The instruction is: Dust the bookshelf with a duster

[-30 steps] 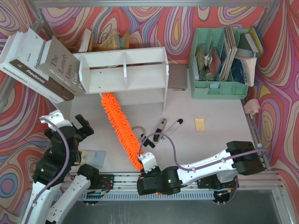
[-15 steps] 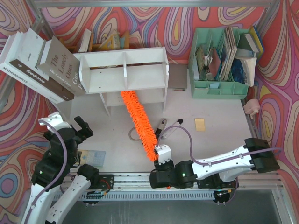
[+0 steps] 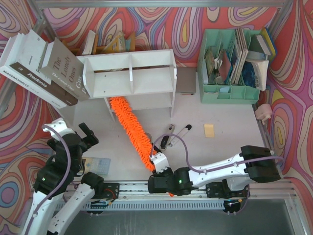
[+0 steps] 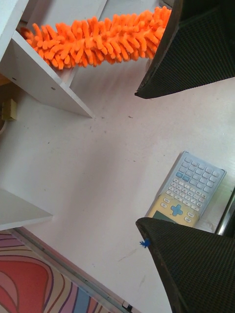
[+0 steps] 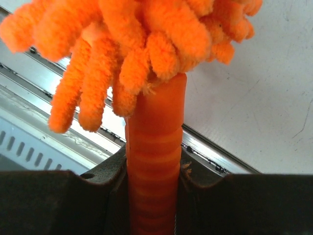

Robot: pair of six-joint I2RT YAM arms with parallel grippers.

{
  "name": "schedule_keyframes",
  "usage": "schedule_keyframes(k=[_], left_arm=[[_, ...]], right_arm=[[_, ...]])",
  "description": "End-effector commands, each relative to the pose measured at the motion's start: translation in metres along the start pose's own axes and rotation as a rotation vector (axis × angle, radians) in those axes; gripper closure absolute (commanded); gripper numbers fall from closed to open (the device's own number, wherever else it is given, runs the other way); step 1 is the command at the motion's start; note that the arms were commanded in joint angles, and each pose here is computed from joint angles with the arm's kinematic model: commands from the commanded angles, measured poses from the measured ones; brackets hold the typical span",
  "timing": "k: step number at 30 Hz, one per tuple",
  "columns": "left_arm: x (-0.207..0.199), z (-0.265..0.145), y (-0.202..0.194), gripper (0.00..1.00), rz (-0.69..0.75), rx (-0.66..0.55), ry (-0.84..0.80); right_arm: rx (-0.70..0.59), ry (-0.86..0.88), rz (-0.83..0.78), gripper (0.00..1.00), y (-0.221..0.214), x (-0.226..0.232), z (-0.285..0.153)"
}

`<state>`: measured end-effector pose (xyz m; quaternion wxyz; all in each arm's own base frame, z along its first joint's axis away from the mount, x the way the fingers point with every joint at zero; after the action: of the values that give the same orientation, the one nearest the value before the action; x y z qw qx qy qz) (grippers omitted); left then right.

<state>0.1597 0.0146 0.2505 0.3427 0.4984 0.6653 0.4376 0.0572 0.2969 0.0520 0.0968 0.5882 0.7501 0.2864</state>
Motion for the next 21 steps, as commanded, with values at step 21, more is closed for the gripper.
schedule_keyframes(k=[21], left_arm=[[0.011,-0.013,-0.002,0.02,-0.054,-0.046,-0.01]], right_arm=[[-0.046,0.027,0.044,1.0,0.023,0.027,0.0]])
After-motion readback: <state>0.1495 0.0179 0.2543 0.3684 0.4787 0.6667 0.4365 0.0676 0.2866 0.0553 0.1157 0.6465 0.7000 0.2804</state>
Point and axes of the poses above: each gripper's point midway between its finger pads, its own z axis out along the fingers, its own x axis along the line the jaws close on, y = z × x, the point moved 1 cm from there along -z, back along the fingers, and after that the axes turned 12 degrees about z, right-handed, at the moved point
